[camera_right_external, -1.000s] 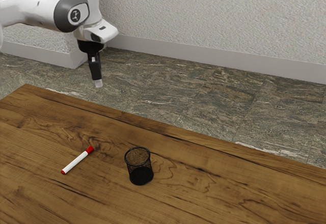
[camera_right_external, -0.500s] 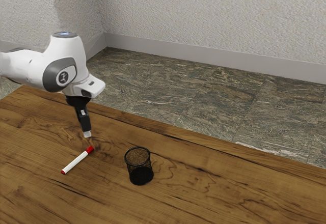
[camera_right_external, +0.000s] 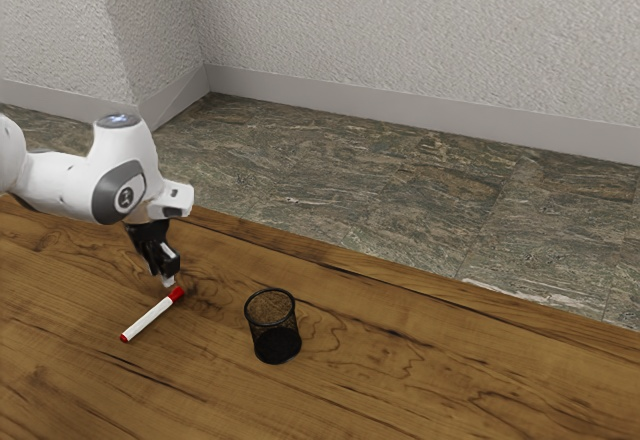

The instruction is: Put the marker into the pen holder.

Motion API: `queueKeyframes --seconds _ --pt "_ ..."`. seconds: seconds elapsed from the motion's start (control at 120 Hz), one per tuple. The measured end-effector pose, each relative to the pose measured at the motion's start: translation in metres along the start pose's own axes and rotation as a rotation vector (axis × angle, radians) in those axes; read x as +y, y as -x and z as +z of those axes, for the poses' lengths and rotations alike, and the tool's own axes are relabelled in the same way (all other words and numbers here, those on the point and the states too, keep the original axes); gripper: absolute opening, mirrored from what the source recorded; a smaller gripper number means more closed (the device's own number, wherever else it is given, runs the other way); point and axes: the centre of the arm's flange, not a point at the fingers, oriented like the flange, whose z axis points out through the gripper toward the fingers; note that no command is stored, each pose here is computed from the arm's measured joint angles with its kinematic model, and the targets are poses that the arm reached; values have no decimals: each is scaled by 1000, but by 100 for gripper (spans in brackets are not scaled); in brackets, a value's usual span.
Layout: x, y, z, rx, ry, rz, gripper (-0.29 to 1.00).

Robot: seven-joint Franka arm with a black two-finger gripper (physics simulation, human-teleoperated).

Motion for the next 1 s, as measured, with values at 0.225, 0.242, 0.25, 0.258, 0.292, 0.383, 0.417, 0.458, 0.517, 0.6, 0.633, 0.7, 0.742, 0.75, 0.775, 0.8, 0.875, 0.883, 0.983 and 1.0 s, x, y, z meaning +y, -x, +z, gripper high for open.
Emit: queueKeyframes --seconds 0.225,0.242,0.25,0.258,0.292,0.383,0.417,0.458,0.517,0.6,0.633,0.7,0.742,0.75,0.775,0.8,0.875,0.883,0.983,1.0 --pt "0 1 27 -22 8 -94 20" --pt "1 2 29 -23 9 -100 20" --pt "1 3 29 -24 9 -103 20" --pt "1 3 30 -25 9 -106 19" --pt "2 4 32 -27 10 -116 19" --pt "4 5 39 -37 14 -139 18" --pt "6 4 41 -41 15 -144 18" --pt "7 4 45 -46 17 -152 18" --pt "8 4 49 -52 19 -163 18" --pt "8 3 52 -55 19 -179 17" --pt "8 3 52 -55 18 -184 13" --pt "8 3 51 -54 17 -194 7" --pt "8 3 51 -53 15 -199 3" --pt "8 3 51 -53 15 -200 3" --pt "8 2 51 -53 14 -202 1" --pt "9 2 50 -51 12 -204 0" --pt "11 -2 40 -33 2 -207 -3" --pt "12 -2 38 -29 0 -206 -4" --pt "36 -18 -13 61 -27 -165 -6" --pt "43 -22 -24 81 -33 -154 -6"
